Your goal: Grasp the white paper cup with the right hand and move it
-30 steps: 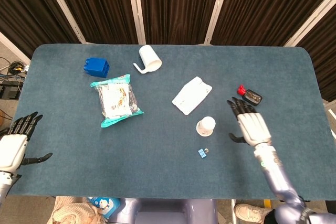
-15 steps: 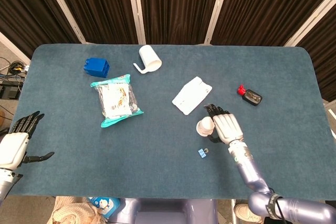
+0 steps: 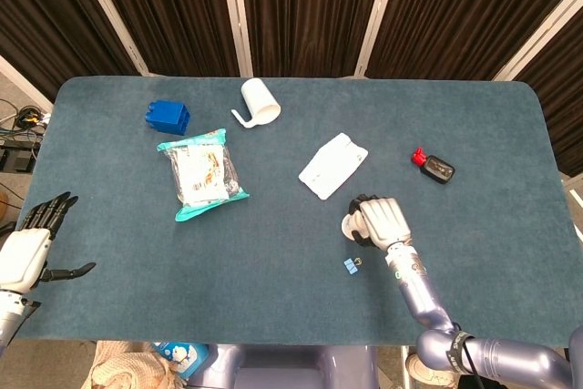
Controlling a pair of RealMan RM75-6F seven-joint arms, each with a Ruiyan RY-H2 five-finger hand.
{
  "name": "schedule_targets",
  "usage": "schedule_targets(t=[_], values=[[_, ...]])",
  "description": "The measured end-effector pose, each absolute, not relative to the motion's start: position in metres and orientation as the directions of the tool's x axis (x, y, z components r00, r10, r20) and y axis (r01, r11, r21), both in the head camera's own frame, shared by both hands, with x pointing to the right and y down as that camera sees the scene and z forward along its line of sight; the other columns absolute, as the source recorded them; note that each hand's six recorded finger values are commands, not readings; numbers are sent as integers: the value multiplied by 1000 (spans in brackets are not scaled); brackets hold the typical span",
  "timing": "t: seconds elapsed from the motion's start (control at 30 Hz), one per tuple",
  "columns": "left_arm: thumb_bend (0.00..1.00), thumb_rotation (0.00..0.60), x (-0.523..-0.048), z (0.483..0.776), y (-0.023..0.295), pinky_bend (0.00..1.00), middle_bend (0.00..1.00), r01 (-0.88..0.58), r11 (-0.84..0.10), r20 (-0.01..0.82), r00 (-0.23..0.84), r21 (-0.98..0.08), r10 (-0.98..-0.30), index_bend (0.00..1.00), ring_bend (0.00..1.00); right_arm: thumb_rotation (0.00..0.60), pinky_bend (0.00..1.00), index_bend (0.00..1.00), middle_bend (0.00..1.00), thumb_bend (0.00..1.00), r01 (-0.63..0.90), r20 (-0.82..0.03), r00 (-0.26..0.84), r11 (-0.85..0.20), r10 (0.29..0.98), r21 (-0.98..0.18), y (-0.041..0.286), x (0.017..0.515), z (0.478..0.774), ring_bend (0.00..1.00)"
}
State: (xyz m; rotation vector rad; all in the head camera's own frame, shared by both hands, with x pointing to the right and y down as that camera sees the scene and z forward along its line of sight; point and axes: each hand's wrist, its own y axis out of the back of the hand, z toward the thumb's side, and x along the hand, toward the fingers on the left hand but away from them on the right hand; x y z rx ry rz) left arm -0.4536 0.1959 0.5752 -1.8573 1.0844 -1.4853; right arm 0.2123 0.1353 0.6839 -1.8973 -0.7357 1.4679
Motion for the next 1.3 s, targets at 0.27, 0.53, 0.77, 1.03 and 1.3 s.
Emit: schedule_targets(t=[0.27, 0.53, 0.77, 1.03, 1.3], values=[[0, 600, -453, 575, 196, 0, 0, -260, -544, 544, 80, -798, -835, 0, 0, 600, 534, 516, 402, 404, 68, -613, 232, -642, 755, -764, 134, 213, 676, 434], [0, 600, -452, 576, 197, 0, 0, -255, -547, 546, 81, -797, -834, 0, 0, 600, 534, 516, 402, 403, 100, -578, 293, -626, 761, -774, 139, 200, 646, 434], [0, 600, -452, 575, 198, 0, 0, -248, -541, 539, 80, -804, -838, 0, 0, 600, 534, 516, 402, 404, 99, -563, 364, -632, 742, -769, 165, 189, 619, 434], [0, 600, -452, 573, 198, 0, 0, -245, -528, 527, 75, -813, -847, 0, 0, 600, 534, 516, 402, 404, 77, -586, 385, -658, 713, -749, 195, 184, 618, 434], [0, 600, -452, 572, 198, 0, 0, -250, -526, 525, 78, -813, -848, 0, 0, 600, 534, 516, 402, 403, 60, -604, 383, -671, 699, -739, 205, 178, 627, 434]])
